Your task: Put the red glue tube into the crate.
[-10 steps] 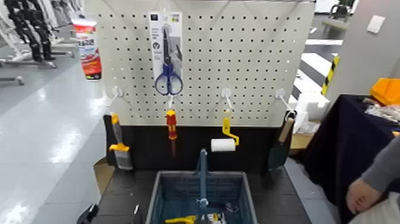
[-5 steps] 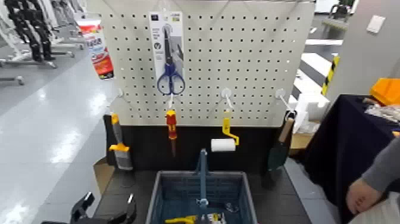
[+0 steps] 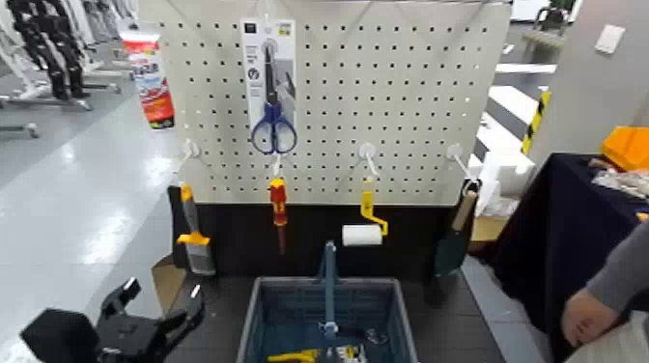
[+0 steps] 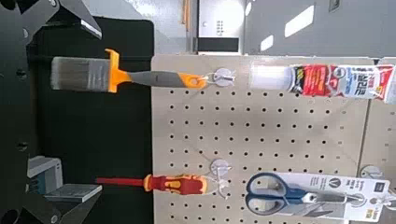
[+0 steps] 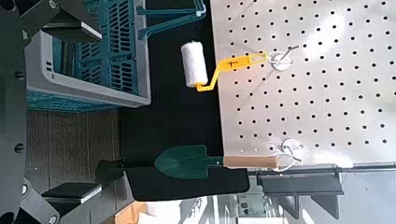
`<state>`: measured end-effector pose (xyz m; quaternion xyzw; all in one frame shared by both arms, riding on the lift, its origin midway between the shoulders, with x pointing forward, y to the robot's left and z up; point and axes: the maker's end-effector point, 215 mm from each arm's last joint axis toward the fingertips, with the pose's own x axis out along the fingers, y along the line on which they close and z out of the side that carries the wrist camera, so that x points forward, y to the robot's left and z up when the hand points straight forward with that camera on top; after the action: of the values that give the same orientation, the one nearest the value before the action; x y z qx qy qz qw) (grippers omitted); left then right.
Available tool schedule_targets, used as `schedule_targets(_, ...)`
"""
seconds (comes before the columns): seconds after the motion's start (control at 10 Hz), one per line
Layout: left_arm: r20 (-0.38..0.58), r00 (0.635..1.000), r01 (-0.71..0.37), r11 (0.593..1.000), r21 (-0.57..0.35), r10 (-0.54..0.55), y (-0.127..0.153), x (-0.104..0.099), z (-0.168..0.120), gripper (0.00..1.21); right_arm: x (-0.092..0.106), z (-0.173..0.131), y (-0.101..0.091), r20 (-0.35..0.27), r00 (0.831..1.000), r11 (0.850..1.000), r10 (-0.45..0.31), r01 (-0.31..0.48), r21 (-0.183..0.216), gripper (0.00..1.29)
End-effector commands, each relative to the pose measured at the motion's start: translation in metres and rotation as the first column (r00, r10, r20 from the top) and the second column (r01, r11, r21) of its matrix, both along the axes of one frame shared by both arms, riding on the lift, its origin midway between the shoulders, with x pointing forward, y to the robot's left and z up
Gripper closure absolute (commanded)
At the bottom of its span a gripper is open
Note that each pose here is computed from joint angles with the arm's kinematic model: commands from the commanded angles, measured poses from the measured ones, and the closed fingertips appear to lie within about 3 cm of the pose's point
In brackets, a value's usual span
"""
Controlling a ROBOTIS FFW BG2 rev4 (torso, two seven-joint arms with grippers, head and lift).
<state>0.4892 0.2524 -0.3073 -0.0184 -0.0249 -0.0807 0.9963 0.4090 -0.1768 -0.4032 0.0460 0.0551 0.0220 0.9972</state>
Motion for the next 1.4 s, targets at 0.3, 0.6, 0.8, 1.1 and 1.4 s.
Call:
schedule_targets(0.3, 0.023, 0.999, 0.028, 1.0, -0.002, -0.028, 0.033, 0.026, 0.038, 0.15, 0.0, 0.0, 0.001, 0.001, 1.0, 1.0, -0.002, 0.002, 0.01, 0.17)
schedule_targets(0.6, 0.053, 0.997, 0.061, 0.998, 0.0, -0.061, 0.05, 0.042, 0.068, 0.15, 0.004, 0.002, 0.004, 0.005, 1.0, 1.0, 0.003, -0.003, 0.015, 0.17)
schedule_targets(0.8, 0.083, 0.993, 0.082, 0.997, 0.007, -0.082, 0.057, 0.052, 0.091, 0.15, 0.005, 0.002, 0.005, 0.005, 1.0, 1.0, 0.009, -0.009, 0.022, 0.17)
schedule_targets(1.1, 0.117, 0.985, 0.127, 0.992, 0.012, -0.128, 0.063, 0.064, 0.121, 0.15, 0.008, 0.002, 0.009, 0.008, 1.0, 0.999, 0.019, -0.019, 0.031, 0.17)
schedule_targets(1.4, 0.141, 0.971, 0.191, 0.981, 0.045, -0.196, 0.063, 0.077, 0.154, 0.15, 0.01, 0.002, 0.012, 0.007, 0.999, 0.999, 0.033, -0.033, 0.038, 0.17)
